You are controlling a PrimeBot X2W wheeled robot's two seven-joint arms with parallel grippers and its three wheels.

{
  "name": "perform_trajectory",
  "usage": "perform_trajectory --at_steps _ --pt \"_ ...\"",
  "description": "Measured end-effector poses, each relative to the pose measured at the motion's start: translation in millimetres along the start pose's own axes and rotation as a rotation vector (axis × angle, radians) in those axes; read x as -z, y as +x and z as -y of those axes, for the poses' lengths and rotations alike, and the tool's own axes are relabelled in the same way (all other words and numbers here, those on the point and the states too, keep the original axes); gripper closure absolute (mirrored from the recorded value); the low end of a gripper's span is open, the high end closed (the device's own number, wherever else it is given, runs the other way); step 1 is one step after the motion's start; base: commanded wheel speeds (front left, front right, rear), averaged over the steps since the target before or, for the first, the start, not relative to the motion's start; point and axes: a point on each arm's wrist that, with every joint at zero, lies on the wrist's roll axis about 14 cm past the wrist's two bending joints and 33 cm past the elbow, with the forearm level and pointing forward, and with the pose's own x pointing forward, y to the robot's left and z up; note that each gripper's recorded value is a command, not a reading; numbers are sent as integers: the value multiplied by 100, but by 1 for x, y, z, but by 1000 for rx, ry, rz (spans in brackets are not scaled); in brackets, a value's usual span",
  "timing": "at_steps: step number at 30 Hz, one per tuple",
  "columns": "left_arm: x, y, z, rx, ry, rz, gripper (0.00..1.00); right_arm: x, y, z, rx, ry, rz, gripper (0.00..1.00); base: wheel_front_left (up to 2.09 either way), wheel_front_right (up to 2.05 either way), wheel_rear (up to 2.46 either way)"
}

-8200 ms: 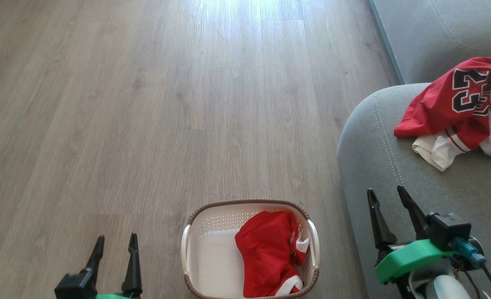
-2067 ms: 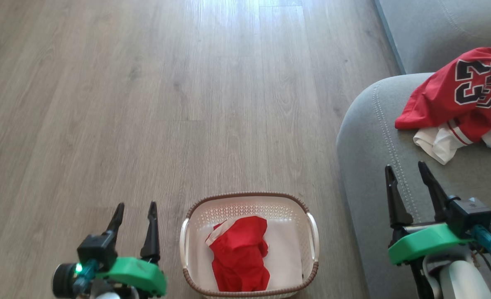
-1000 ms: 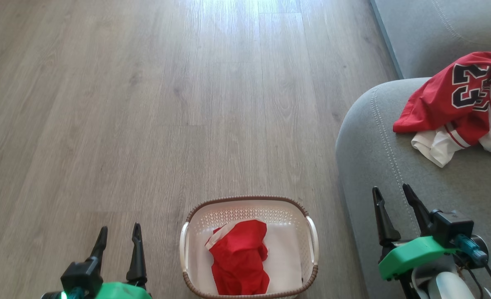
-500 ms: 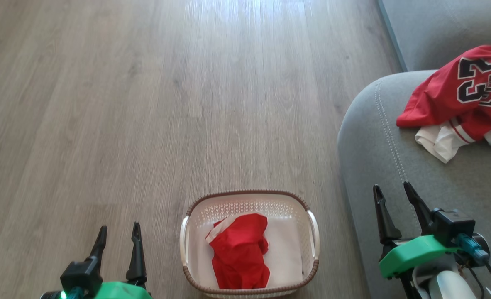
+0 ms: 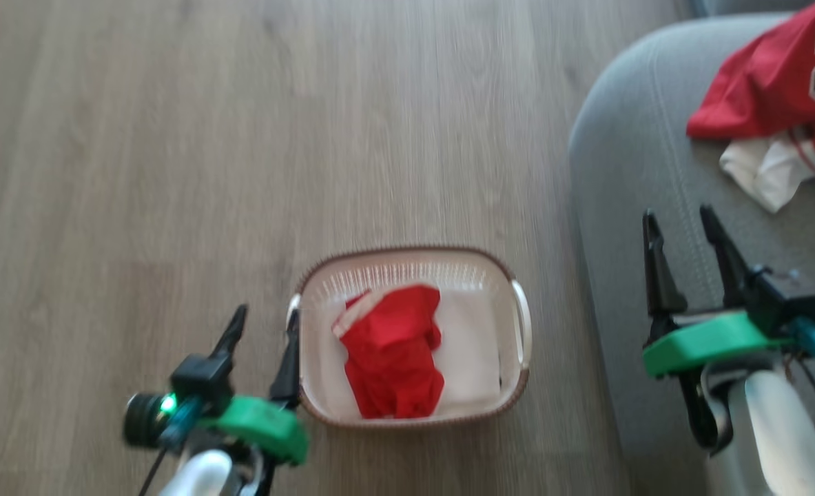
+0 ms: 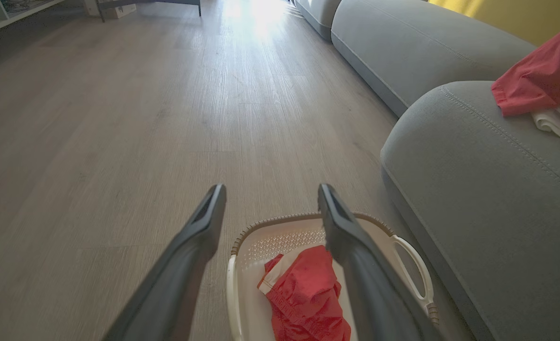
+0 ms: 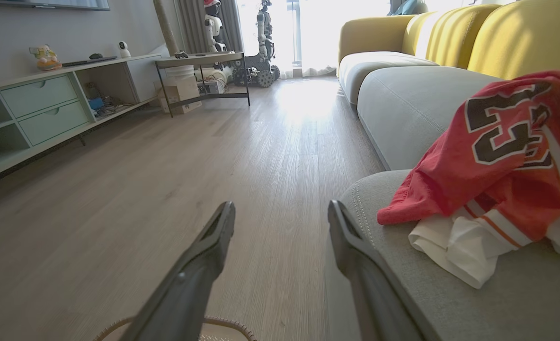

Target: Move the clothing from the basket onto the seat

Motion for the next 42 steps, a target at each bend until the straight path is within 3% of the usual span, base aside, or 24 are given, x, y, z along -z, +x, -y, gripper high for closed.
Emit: perform_trajectory --at_steps 15,27,41,42 --pt "121 98 75 335 136 -365 0 26 79 21 12 -33 26 0 0 0 0" --pt "253 117 62 412 251 -697 0 89 112 30 -6 -51 -40 0 0 0 0" --pt "301 134 57 434 359 -792 1 114 117 36 -11 -48 -68 0 0 0 0" --pt "301 135 57 433 360 -792 36 115 117 37 -10 -50 -70 0 0 0 0"
